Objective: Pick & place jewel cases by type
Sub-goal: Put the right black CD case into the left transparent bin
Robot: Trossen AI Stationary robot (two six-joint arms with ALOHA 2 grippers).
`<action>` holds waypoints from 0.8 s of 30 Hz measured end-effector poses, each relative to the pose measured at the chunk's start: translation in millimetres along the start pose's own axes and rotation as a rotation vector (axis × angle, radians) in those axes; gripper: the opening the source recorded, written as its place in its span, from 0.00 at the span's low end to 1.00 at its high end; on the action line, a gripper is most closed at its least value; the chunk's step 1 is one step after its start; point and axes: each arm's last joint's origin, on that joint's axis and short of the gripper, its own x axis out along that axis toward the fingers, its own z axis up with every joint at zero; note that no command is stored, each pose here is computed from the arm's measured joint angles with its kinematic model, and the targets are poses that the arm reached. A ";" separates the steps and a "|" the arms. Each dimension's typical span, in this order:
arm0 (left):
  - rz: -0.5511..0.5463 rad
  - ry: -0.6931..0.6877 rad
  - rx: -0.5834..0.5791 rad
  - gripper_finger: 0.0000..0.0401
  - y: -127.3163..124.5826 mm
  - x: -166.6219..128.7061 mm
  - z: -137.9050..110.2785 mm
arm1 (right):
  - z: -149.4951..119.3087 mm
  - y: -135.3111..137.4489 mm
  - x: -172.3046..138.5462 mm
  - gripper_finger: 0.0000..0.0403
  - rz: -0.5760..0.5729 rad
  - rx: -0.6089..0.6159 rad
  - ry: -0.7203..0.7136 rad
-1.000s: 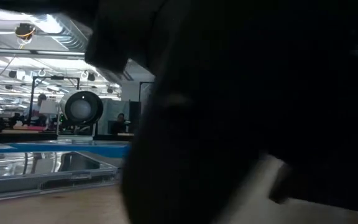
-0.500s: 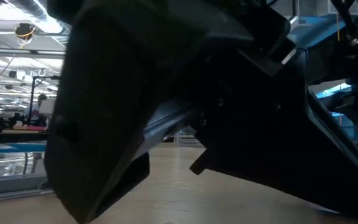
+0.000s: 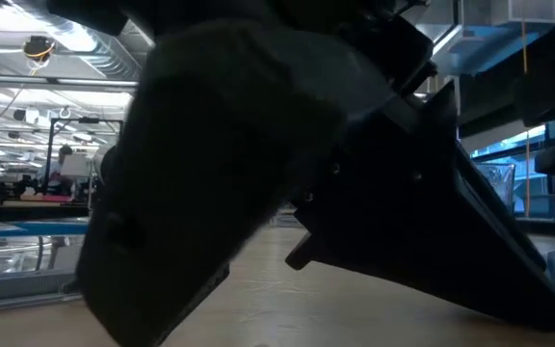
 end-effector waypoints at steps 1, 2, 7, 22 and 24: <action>0.013 0.006 -0.002 0.28 0.1 -0.1 -0.3 | -0.1 0.1 -0.1 0.43 0.003 0.005 0.004; 0.027 0.013 -0.006 0.28 0.3 -0.2 -0.6 | -0.1 0.2 -0.1 0.43 0.005 0.005 0.006; 0.067 0.030 -0.010 0.28 0.3 -0.7 -1.4 | -0.6 -0.1 -0.4 0.43 0.000 0.007 0.012; 0.168 0.086 0.020 0.28 8.9 -11.0 -0.5 | -0.7 -0.8 -1.1 0.43 -0.017 0.057 0.012; 0.166 0.089 0.019 0.28 8.9 -11.1 -0.8 | -0.9 -1.1 -1.3 0.43 -0.023 0.065 0.014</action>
